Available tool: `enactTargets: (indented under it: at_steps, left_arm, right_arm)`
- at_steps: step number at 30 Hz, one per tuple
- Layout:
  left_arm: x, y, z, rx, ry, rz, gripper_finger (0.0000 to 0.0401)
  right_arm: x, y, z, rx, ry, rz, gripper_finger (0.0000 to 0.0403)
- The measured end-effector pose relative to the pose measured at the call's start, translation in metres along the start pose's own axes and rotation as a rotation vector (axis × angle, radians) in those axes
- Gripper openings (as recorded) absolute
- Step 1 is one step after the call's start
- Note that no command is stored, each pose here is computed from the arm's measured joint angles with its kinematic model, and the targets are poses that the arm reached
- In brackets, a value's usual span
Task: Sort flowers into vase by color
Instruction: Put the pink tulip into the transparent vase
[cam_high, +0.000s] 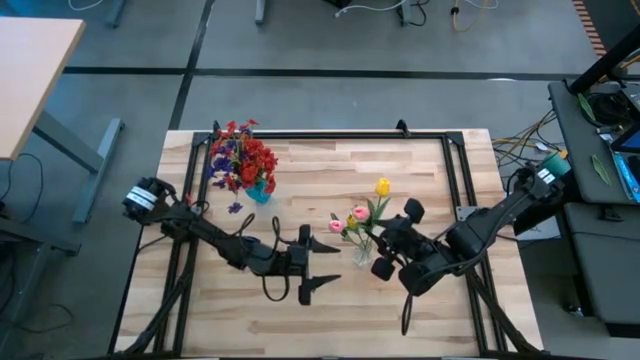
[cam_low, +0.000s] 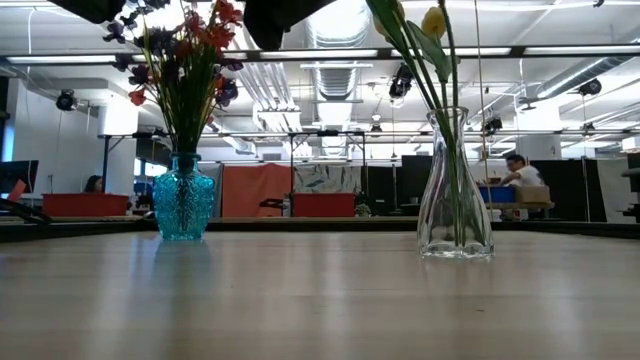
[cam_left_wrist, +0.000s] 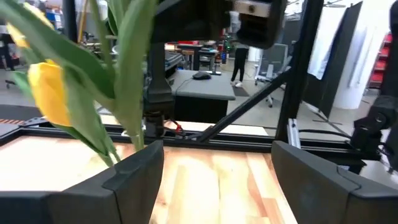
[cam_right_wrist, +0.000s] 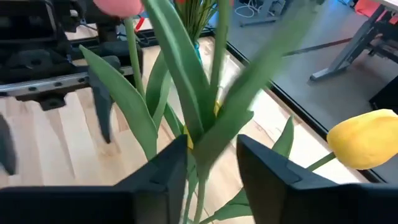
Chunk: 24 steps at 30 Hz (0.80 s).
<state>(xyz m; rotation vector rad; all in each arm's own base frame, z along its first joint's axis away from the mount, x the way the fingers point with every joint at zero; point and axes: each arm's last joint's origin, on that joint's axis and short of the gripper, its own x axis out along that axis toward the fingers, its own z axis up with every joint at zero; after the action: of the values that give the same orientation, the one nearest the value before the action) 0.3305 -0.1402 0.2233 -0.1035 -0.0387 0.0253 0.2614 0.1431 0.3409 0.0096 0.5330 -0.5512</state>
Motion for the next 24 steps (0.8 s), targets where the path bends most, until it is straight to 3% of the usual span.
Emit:
enactTargets:
  at_steps: [10, 15, 24]
  left_arm:
    - [0.012, 0.011, -0.010, -0.019, -0.040, 0.051, 0.0281]
    - [0.019, 0.013, -0.021, -0.013, -0.036, 0.146, 0.0281]
    - [0.037, 0.020, -0.015, 0.049, -0.063, 0.194, 0.0278]
  right_arm:
    - [-0.003, -0.003, 0.002, 0.038, -0.005, 0.004, 0.0201]
    - [-0.003, -0.003, 0.002, 0.038, -0.005, 0.005, 0.0207]
    - [-0.002, -0.002, 0.001, 0.035, 0.002, 0.010, 0.0208]
